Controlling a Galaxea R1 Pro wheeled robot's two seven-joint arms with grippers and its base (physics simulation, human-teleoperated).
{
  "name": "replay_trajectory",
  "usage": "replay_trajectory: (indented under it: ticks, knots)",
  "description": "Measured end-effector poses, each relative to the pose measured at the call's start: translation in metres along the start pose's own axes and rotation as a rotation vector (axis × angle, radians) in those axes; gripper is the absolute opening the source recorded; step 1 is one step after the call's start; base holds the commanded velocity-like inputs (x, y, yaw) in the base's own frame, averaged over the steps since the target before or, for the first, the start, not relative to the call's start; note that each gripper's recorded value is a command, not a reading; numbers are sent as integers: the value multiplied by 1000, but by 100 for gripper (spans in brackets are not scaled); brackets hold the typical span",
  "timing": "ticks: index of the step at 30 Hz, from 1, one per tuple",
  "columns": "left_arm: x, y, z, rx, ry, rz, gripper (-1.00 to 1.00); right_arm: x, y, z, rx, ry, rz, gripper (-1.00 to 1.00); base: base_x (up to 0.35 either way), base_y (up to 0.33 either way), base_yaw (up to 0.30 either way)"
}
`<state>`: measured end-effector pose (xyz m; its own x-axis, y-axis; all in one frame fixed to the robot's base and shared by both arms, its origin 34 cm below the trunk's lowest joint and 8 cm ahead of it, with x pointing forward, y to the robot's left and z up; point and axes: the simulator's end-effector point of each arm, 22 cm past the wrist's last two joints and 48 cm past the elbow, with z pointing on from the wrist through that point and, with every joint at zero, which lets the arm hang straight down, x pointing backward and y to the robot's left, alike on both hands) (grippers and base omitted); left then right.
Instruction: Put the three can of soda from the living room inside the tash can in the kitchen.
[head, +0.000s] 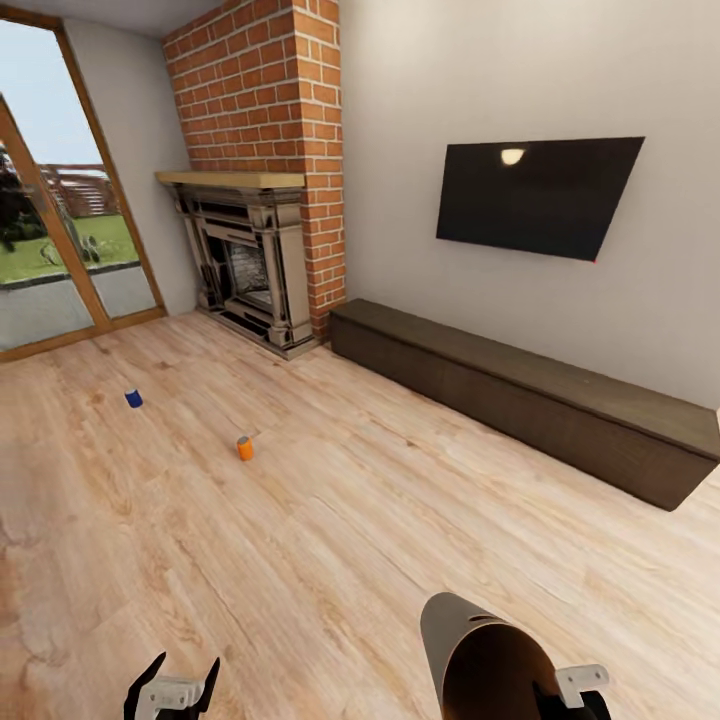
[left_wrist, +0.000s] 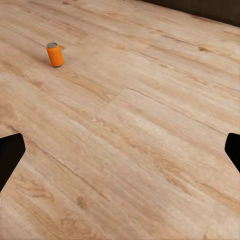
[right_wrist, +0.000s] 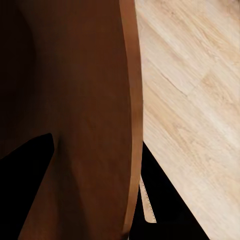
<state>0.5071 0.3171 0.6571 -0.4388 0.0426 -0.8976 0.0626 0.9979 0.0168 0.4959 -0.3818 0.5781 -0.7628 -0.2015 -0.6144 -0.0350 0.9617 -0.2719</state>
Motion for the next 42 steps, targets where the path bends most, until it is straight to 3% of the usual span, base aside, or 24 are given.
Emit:
replay_trajectory:
  ticks: [20, 42]
  knots:
    - [-1, 0, 0, -2, -2, -1, 100, 0, 0, 0, -1, 0, -1, -100, 296, -183, 239]
    - [-2, 0, 0, -1, -9, -1, 100, 0, 0, 0, -1, 1, 0, -100, 292, -189, 20]
